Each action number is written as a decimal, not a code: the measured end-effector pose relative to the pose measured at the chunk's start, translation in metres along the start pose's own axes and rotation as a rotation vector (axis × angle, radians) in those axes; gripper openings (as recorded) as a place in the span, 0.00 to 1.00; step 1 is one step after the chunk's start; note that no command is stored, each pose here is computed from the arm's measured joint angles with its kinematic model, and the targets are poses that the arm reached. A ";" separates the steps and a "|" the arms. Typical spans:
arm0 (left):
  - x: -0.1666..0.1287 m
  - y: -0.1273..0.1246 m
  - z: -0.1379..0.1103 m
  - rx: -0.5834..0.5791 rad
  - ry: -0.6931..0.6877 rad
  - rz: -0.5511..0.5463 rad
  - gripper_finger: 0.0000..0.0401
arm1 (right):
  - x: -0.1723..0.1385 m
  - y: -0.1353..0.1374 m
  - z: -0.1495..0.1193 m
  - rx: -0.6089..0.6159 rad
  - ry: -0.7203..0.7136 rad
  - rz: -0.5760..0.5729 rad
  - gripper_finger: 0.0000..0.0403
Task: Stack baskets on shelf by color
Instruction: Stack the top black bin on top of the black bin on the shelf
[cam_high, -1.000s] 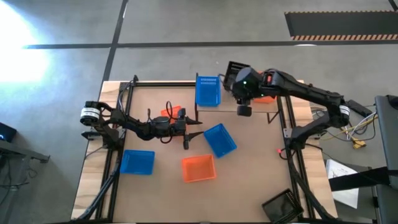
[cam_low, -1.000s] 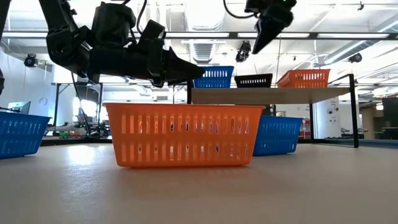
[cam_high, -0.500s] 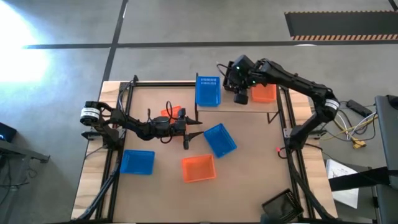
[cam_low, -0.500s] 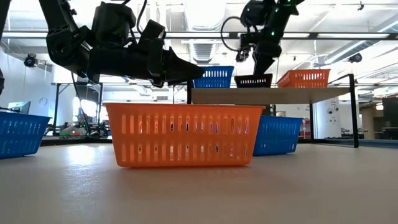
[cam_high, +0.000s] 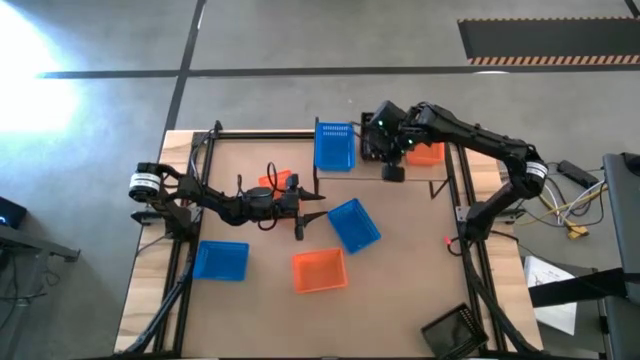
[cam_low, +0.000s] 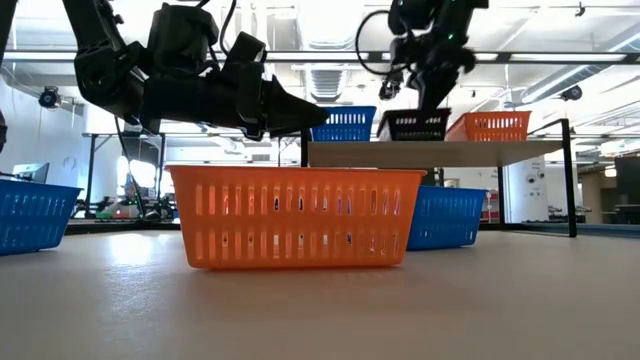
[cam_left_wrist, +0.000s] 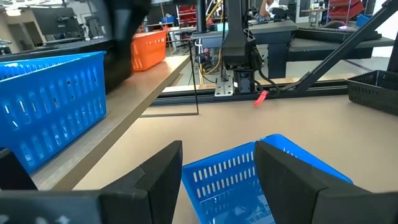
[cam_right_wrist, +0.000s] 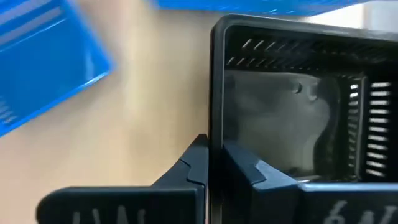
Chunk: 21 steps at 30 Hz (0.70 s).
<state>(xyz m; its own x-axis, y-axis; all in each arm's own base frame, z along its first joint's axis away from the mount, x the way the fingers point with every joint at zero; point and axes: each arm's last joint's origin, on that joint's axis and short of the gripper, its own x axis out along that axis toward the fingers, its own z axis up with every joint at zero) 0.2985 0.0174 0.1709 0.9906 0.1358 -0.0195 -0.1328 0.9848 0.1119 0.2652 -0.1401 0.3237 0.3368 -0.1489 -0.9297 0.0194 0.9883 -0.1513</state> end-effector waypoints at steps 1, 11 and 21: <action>0.000 0.000 0.000 0.000 0.000 0.000 0.46 | -0.002 0.005 0.000 -0.008 0.011 0.012 0.04; 0.000 0.000 0.000 -0.003 0.000 0.000 0.46 | -0.009 0.016 0.001 0.007 -0.003 0.019 0.05; 0.000 -0.001 -0.002 -0.025 0.018 -0.004 0.46 | -0.009 0.016 0.001 0.035 0.000 0.011 0.16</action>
<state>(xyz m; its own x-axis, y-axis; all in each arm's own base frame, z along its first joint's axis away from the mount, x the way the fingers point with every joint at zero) 0.2981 0.0168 0.1687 0.9903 0.1335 -0.0382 -0.1298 0.9877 0.0869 0.2632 -0.1228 0.3301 0.3369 -0.1384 -0.9313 0.0491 0.9904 -0.1294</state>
